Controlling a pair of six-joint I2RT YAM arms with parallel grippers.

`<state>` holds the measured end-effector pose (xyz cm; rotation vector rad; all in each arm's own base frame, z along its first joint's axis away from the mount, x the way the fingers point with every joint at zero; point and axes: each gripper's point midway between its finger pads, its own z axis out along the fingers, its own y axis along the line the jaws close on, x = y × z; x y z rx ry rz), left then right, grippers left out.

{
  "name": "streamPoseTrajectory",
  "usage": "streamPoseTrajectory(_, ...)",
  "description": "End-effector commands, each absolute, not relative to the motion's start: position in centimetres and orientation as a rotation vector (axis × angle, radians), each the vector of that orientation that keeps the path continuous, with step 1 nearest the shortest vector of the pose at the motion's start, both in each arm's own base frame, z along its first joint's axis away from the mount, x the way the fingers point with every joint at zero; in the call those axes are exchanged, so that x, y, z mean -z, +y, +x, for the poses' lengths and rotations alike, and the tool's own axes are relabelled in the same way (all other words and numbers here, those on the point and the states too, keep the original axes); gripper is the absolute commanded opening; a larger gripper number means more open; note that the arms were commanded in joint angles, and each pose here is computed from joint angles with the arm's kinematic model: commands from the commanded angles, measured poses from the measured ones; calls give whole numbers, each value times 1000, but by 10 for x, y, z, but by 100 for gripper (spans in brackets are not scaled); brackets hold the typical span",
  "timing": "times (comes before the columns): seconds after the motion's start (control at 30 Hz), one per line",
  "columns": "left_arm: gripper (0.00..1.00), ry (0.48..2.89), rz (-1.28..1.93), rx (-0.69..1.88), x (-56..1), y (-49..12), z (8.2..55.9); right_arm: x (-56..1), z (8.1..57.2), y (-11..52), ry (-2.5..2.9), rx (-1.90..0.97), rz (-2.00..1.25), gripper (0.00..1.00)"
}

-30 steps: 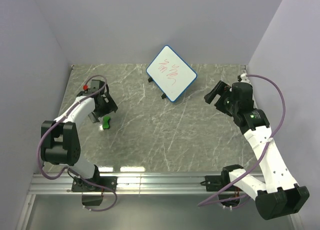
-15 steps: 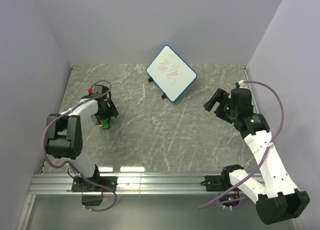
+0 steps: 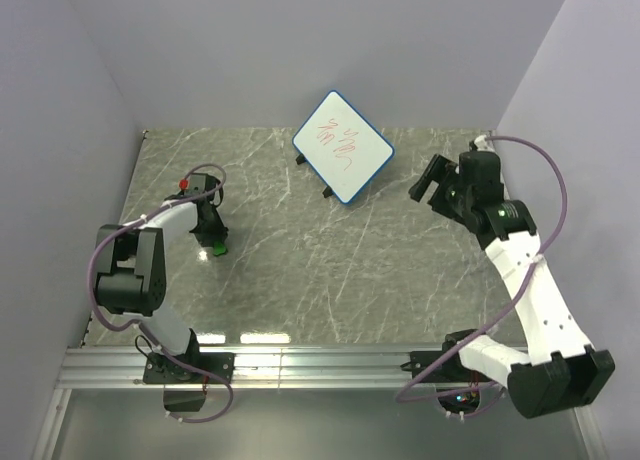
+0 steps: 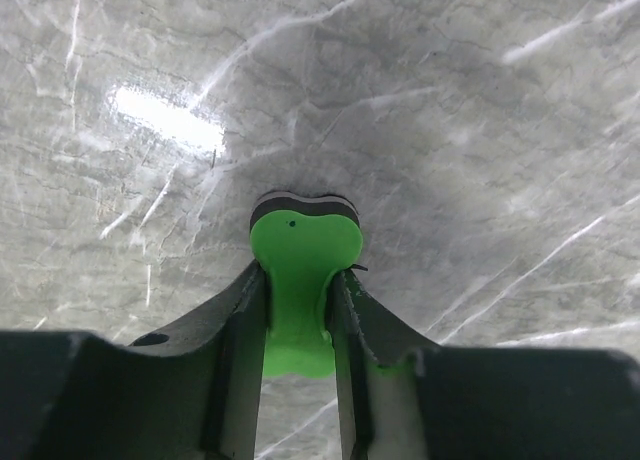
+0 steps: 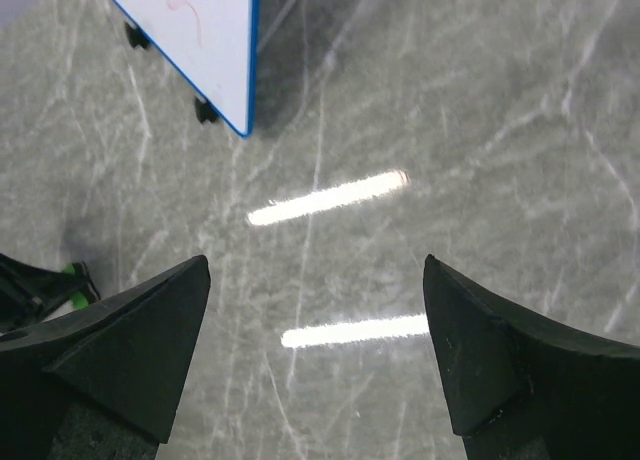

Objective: Erase the whiteboard

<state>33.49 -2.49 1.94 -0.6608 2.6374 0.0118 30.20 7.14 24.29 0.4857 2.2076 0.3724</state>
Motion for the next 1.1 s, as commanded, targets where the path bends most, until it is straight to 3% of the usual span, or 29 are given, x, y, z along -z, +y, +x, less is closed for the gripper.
streamPoseTrajectory(0.0,11,2663,-646,28,-16,-32,323,-283,337,72,2099,-373,444,93)
streamPoseTrajectory(0.07,0,2671,-635,48,-17,-38,322,-293,359,76,2084,-395,431,94)
streamPoseTrajectory(0.3,0,2573,-447,237,-84,-98,374,-297,436,111,2147,-600,273,94)
streamPoseTrajectory(0.47,0,2484,-253,381,-146,-180,427,-276,495,121,2216,-725,224,94)
streamPoseTrajectory(0.67,0,2459,-3,570,-176,-275,452,-258,548,116,2204,-789,270,94)
streamPoseTrajectory(0.9,0,2426,182,811,-175,-340,452,-231,576,135,2215,-921,285,91)
streamPoseTrajectory(1.07,0,2417,213,914,-168,-360,459,-202,562,146,2280,-940,280,81)
